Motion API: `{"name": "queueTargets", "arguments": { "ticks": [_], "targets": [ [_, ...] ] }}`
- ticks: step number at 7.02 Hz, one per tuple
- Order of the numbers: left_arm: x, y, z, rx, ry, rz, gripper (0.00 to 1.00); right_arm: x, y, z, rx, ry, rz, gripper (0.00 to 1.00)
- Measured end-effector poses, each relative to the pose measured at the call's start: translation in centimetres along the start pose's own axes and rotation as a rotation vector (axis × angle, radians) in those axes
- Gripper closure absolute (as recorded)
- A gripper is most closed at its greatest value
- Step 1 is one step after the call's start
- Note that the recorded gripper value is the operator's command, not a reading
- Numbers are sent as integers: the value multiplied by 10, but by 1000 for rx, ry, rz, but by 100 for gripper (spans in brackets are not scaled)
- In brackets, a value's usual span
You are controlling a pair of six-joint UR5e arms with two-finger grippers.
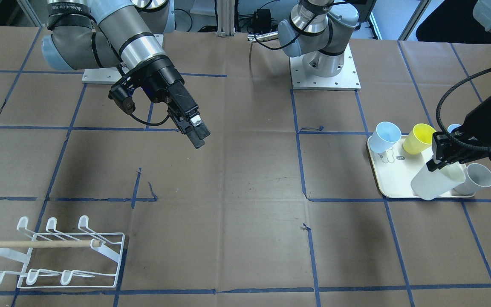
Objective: Transfer IKEA cup to right arm and place on rack
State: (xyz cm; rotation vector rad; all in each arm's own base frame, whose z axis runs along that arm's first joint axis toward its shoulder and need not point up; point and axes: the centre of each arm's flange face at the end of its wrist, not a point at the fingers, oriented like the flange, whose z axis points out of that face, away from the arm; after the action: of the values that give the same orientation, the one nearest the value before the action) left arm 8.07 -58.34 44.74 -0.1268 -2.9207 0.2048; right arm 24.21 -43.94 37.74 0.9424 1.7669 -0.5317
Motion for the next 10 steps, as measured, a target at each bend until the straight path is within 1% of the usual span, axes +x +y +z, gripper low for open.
{"name": "queueTargets", "arguments": {
  "ticks": [1,3,5,7,8,9,10],
  "targets": [
    [22,-13,0,94,66,52,99,0,0,0,2,8,0,0],
    [61,-29,7,301,240,149,99,2,-1,2,0,31,3,0],
    [106,-19,17,501,386,282,98,2,-1,2,-2,37,6,0],
    [160,9,36,652,495,443,96,1,-2,2,-1,37,9,0],
    [176,25,54,714,526,513,95,1,-2,3,1,36,11,0],
    [185,42,72,766,552,565,95,1,-2,3,2,36,16,0],
    [191,57,86,799,579,597,95,1,-2,3,4,36,25,0]
  ]
}}
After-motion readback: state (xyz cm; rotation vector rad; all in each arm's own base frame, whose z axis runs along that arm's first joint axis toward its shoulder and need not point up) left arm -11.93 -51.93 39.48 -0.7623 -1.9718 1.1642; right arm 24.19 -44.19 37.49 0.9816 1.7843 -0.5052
